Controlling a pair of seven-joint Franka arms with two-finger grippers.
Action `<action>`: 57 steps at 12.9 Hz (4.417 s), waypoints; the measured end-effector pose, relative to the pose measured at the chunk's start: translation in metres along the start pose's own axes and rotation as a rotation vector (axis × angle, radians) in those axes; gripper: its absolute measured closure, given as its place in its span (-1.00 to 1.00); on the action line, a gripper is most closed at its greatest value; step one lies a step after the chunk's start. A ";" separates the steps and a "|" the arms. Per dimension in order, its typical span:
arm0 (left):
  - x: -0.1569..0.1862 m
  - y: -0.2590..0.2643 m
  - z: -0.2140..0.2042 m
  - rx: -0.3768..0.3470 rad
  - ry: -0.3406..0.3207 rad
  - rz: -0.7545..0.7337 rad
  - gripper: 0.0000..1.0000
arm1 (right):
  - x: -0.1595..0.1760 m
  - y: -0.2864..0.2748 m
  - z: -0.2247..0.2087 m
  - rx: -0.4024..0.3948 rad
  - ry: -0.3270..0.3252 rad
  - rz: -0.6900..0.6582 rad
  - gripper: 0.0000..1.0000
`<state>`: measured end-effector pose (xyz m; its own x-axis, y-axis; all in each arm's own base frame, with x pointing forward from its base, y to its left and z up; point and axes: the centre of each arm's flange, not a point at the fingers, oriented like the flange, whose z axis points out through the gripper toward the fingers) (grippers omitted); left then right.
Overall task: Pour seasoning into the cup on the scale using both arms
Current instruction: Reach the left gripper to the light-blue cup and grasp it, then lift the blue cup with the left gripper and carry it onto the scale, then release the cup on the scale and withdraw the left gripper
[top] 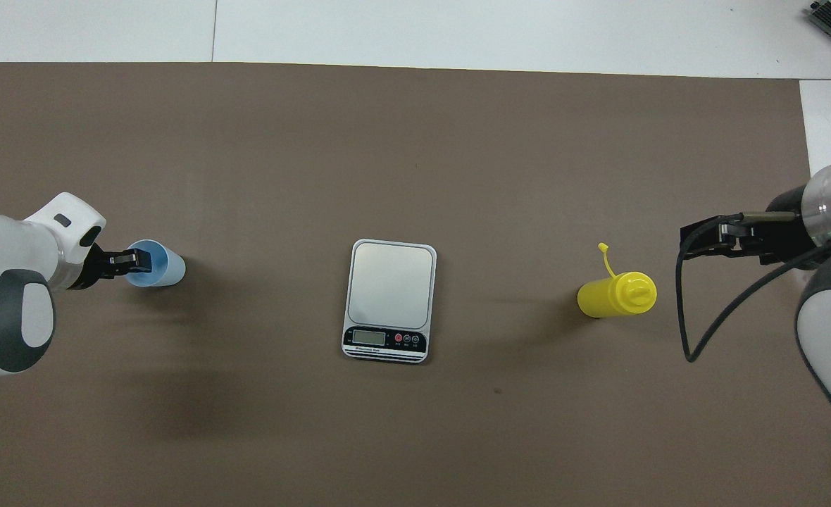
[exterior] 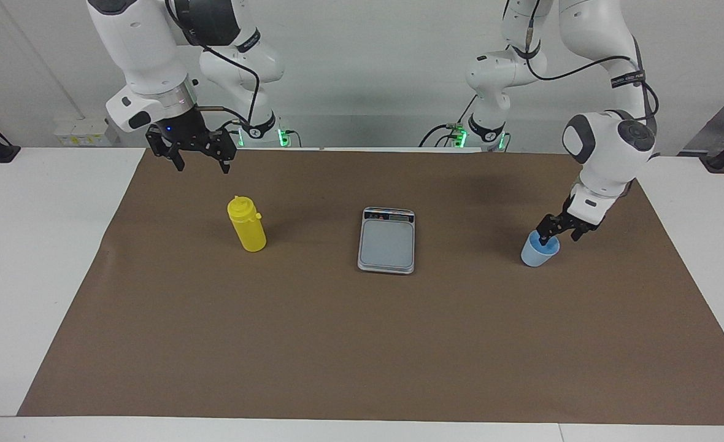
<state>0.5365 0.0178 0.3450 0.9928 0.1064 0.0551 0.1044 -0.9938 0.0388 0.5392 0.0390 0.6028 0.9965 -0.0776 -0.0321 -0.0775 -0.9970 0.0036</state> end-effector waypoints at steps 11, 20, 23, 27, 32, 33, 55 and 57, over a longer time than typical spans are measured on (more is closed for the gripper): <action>0.035 0.021 -0.073 -0.013 -0.007 0.029 0.91 | 0.000 0.003 0.000 0.000 0.000 0.005 -1.00; -0.015 0.236 -0.149 -0.091 0.031 0.097 0.91 | 0.001 0.006 0.000 0.001 0.000 0.011 -1.00; -0.062 0.316 -0.144 -0.100 0.020 0.108 0.91 | 0.001 0.006 0.000 0.001 0.000 0.011 -1.00; -0.097 0.379 -0.102 -0.077 0.015 0.127 0.91 | 0.001 0.006 0.000 0.001 0.000 0.011 -1.00; -0.092 0.386 -0.056 -0.048 0.006 0.141 0.91 | 0.000 0.002 -0.001 0.000 0.002 0.003 -1.00; -0.092 0.386 -0.050 -0.049 0.007 0.141 0.91 | 0.000 0.000 -0.001 0.000 0.003 -0.001 -1.00; -0.017 0.253 -0.197 0.047 0.041 0.194 -1.00 | 0.009 0.047 0.020 0.119 -0.091 0.754 -1.00; -0.009 0.206 -0.216 0.067 0.024 0.238 -1.00 | 0.015 0.063 0.044 0.126 -0.156 0.826 -1.00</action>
<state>0.5365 -0.1805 0.5681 0.9882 -0.1310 0.0788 -0.1278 -0.9908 -0.0446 0.5481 -0.0250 0.5586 0.6031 -0.7709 -0.2051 -0.7905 -0.6119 -0.0244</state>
